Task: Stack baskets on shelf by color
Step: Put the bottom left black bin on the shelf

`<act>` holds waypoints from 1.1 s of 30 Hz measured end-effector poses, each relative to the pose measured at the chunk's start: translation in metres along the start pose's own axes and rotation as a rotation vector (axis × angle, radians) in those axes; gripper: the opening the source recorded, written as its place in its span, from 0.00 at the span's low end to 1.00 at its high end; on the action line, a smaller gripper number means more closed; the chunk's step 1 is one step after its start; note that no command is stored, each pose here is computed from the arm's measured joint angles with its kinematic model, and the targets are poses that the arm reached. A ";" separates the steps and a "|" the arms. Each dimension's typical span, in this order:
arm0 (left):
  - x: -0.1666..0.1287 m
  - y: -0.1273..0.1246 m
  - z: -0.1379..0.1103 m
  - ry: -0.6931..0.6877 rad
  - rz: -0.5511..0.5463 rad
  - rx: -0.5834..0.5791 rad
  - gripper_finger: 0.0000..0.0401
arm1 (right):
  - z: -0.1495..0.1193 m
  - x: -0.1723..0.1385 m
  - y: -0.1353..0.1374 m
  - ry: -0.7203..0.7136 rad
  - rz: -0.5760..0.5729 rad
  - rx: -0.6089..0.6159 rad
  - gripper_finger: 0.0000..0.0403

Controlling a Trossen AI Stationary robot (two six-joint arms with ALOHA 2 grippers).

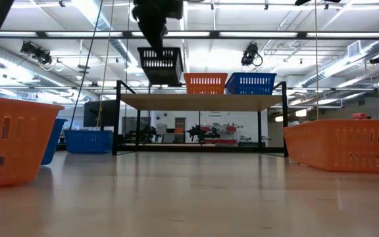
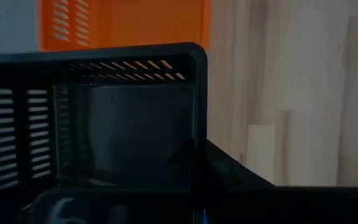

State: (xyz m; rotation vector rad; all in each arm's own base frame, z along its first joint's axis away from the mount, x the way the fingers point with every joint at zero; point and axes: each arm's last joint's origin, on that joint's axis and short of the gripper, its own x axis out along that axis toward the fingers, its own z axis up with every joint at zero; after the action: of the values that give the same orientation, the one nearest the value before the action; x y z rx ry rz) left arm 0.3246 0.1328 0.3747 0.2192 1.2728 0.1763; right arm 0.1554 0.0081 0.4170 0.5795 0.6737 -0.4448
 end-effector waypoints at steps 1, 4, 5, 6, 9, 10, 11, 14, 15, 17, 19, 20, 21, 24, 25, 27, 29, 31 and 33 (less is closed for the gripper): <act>0.004 0.001 0.000 0.011 -0.017 -0.003 0.03 | 0.000 0.000 0.000 0.000 0.000 0.001 0.57; 0.016 0.002 0.000 0.063 -0.048 0.006 0.03 | 0.000 0.000 0.000 -0.001 -0.001 0.001 0.57; 0.019 0.002 0.001 0.076 -0.055 0.010 0.03 | 0.000 0.000 0.000 -0.001 0.000 0.001 0.57; 0.023 0.002 0.002 0.085 -0.059 0.010 0.03 | 0.000 0.000 0.000 -0.001 -0.001 0.001 0.57; 0.032 0.004 0.004 0.100 -0.078 -0.004 0.04 | 0.000 0.000 0.000 0.000 0.000 0.001 0.57; 0.035 0.004 0.004 0.101 -0.089 -0.008 0.05 | 0.000 0.000 0.000 0.000 0.000 0.001 0.57; 0.037 0.003 0.005 0.103 -0.099 -0.014 0.06 | 0.000 0.000 0.000 0.000 0.000 0.001 0.57; 0.039 0.003 0.006 0.106 -0.101 -0.032 0.09 | 0.000 0.000 0.000 0.003 0.003 0.001 0.57; 0.038 0.003 0.006 0.105 -0.100 -0.031 0.10 | 0.000 0.000 0.000 0.004 0.004 0.002 0.57; 0.038 0.003 0.005 0.107 -0.101 -0.032 0.12 | 0.000 0.000 0.000 0.005 0.006 0.001 0.57; 0.038 0.004 0.003 0.123 -0.107 -0.037 0.13 | 0.000 0.000 0.000 0.005 0.005 0.002 0.57; 0.038 0.004 0.002 0.137 -0.112 -0.037 0.14 | 0.000 0.000 0.000 0.005 0.005 0.001 0.57; 0.038 0.005 0.000 0.150 -0.113 -0.038 0.16 | 0.000 0.000 0.000 0.005 0.005 0.001 0.57; 0.038 0.006 -0.001 0.167 -0.096 -0.035 0.19 | 0.000 0.000 0.000 0.006 0.006 0.001 0.57; 0.038 0.006 -0.001 0.172 -0.084 -0.034 0.20 | 0.000 0.000 0.000 0.006 0.006 0.001 0.57; 0.037 0.006 -0.002 0.194 -0.049 -0.032 0.22 | 0.000 0.000 0.000 0.006 0.005 0.001 0.57; 0.035 0.005 -0.004 0.222 -0.010 -0.035 0.24 | 0.000 0.000 0.000 0.006 0.006 0.000 0.57; 0.032 0.003 -0.005 0.242 -0.006 -0.033 0.26 | 0.000 0.000 0.000 0.008 0.007 0.000 0.57; 0.026 -0.002 -0.006 0.237 -0.005 -0.032 0.27 | -0.001 0.000 0.000 0.024 0.020 -0.008 0.57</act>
State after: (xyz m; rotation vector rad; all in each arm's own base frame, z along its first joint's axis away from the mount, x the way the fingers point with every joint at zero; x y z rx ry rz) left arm 0.3265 0.1378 0.3487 0.1707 1.5044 0.2237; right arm 0.1551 0.0090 0.4166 0.5847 0.6916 -0.4167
